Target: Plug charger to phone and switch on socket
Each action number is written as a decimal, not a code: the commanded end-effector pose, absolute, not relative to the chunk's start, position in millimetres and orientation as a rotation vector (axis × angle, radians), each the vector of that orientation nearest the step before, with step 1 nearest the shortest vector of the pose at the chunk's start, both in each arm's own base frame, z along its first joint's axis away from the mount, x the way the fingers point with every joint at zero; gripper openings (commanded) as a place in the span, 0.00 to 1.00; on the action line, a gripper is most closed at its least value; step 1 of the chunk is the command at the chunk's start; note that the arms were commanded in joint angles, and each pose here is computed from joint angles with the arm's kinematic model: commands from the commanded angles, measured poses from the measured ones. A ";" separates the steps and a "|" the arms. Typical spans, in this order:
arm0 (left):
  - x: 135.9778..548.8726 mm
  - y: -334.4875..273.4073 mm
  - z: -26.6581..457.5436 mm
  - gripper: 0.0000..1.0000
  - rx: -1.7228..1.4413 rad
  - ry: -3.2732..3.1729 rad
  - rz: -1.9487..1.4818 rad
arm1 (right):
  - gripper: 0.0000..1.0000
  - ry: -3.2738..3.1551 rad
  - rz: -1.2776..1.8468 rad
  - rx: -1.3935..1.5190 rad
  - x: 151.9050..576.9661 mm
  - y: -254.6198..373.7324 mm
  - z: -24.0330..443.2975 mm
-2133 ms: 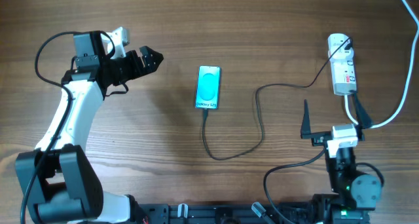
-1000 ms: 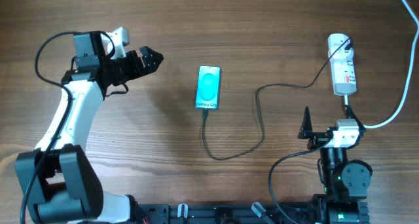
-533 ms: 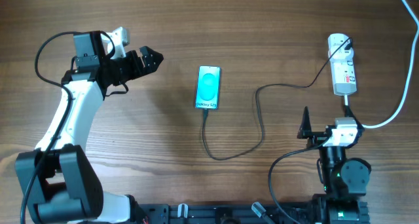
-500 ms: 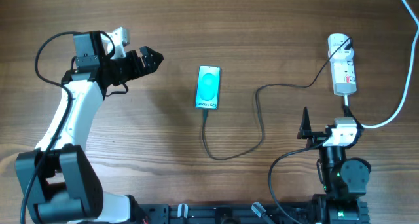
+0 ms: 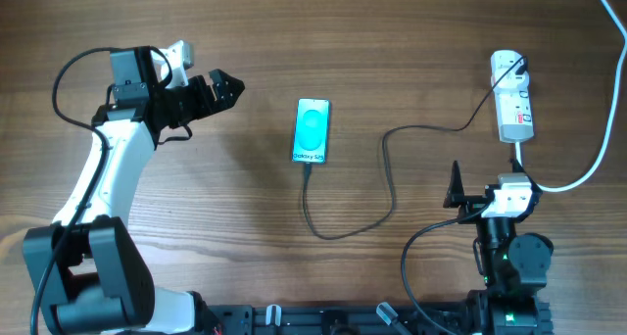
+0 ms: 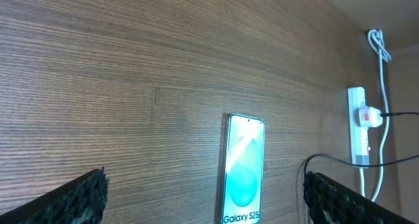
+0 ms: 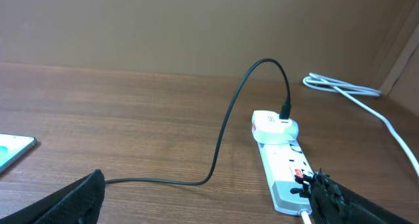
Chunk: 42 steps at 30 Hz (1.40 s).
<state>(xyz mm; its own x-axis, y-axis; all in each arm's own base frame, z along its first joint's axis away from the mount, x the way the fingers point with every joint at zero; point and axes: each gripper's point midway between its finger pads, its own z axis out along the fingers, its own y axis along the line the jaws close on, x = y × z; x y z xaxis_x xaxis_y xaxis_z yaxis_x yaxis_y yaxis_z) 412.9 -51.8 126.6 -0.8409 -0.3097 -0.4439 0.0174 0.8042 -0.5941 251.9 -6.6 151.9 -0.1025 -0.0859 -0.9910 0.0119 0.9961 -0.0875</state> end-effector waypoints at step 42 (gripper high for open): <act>386.1 -52.0 254.3 1.00 -0.060 2.149 -0.708 | 1.00 1.563 -0.070 -0.050 246.8 -3.1 176.8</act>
<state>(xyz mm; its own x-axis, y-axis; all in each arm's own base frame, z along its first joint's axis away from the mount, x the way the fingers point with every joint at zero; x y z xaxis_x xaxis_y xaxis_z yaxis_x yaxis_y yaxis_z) 389.7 -54.4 243.9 -0.6655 -0.2903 -0.6877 0.1922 0.8236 -0.5337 247.7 -1.4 172.9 -0.0097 -0.0899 -0.9959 -0.0005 0.9959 -0.0899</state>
